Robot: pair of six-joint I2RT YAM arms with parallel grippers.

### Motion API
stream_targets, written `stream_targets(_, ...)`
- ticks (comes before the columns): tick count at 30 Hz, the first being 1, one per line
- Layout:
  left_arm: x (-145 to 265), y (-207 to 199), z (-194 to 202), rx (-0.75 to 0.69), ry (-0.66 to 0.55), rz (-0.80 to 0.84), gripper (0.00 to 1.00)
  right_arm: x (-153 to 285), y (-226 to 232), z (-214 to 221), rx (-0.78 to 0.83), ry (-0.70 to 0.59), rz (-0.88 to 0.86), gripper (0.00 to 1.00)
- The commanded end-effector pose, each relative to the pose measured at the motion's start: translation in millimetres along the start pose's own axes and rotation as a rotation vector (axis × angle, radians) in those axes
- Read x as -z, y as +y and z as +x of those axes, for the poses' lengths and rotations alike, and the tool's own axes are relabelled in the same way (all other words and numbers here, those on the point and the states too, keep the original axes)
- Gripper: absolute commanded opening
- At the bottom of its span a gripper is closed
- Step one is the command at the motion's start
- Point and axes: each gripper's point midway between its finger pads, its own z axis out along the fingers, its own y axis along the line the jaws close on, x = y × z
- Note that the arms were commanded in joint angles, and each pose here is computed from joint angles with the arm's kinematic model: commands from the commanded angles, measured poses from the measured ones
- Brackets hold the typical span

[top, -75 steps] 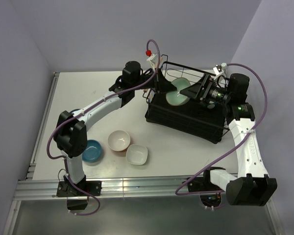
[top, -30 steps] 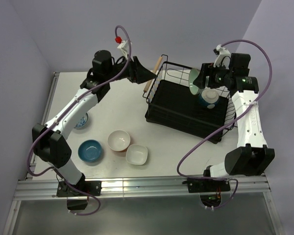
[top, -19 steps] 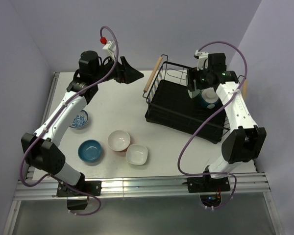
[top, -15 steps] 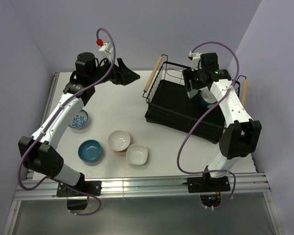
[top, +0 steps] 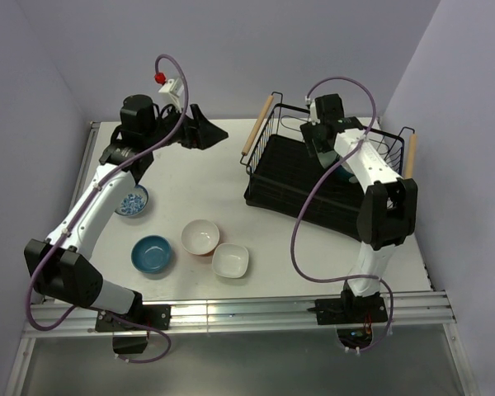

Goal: Load the bowls into the dish rack

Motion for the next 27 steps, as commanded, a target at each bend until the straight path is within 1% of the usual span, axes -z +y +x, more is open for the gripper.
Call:
stream_targets(1, 12.1, -7.0, -10.6, -0.038, -0.045, -0.006, 0.85, 11.0, -20.0, -47.0, 0.005, -0.147, 0.117, 0.0)
stream_targets(5, 15.0, -4.3, -10.4, -0.036, -0.049, -0.016, 0.85, 2.5, -22.2, -44.6, 0.056, -0.133, 0.168, 0.0)
stream_targets(11, 17.9, -2.3, -10.0, -0.031, -0.055, -0.021, 0.84, -7.1, -29.1, -34.9, 0.101, -0.074, 0.266, 0.0)
stream_targets(14, 18.3, -1.9, -10.7, -0.029, -0.057, -0.02, 0.84, -13.8, -30.5, -28.9, 0.119, -0.044, 0.288, 0.0)
stream_targets(19, 20.3, -1.6, -12.7, -0.04, -0.059, -0.026, 0.84, -20.2, -31.6, -25.9, 0.143, -0.035, 0.303, 0.0)
stream_targets(24, 21.7, 1.5, -9.8, -0.038, -0.056, -0.034, 0.84, -16.6, -37.5, -22.1, 0.171, -0.014, 0.345, 0.0)
stream_targets(27, 21.7, 4.4, -8.8, -0.034, -0.055, -0.042, 0.84, -12.8, -39.3, -18.2, 0.218, -0.003, 0.386, 0.0)
